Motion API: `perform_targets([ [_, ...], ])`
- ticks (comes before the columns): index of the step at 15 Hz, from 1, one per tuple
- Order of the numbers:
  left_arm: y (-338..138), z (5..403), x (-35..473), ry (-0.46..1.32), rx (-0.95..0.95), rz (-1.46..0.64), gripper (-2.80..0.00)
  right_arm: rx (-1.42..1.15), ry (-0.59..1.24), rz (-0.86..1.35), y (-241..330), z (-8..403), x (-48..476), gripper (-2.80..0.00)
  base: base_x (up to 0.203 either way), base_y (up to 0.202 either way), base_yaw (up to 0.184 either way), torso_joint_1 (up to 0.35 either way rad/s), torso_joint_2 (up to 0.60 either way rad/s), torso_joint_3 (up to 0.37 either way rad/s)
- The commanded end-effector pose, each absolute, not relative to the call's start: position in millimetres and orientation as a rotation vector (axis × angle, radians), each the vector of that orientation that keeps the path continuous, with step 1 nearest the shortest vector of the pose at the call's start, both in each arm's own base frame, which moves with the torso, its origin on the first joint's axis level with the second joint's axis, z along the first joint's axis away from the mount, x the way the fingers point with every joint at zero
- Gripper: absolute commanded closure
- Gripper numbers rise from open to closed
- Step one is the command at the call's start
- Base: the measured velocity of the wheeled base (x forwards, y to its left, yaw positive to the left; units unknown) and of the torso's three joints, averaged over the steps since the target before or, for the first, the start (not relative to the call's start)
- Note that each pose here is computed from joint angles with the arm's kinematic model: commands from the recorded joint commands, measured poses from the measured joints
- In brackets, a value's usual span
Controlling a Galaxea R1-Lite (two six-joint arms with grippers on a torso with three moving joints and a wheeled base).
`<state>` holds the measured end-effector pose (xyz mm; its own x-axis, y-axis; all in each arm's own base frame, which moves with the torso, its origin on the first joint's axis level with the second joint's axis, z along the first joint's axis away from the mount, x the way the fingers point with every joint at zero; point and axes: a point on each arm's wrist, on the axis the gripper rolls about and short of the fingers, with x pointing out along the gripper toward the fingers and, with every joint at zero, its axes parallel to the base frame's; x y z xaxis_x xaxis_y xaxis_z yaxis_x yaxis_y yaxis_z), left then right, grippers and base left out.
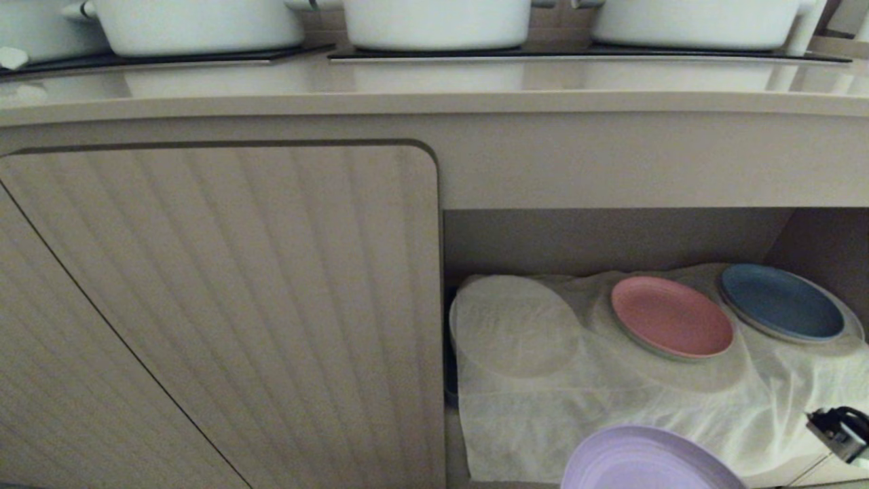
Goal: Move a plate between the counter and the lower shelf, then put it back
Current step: Put the plate
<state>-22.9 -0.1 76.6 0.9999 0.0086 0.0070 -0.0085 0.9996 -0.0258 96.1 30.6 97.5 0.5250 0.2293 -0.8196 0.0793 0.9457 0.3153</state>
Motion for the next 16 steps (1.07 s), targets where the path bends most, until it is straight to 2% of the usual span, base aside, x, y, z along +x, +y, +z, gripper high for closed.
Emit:
perform_targets([
  [1,-0.1,76.6,-22.8,-0.006,-0.026,0.009,0.00,0.338,1.020,0.091,30.2,97.0,94.7,0.00,0.000,0.000,0.000,0.000,0.00,0.000],
  [16,-0.1,76.6,-22.8,-0.006,-0.026,0.009,0.00,0.384,0.988,0.087,24.5,89.9,75.6,0.00,0.000,0.000,0.000,0.000,0.00,0.000],
])
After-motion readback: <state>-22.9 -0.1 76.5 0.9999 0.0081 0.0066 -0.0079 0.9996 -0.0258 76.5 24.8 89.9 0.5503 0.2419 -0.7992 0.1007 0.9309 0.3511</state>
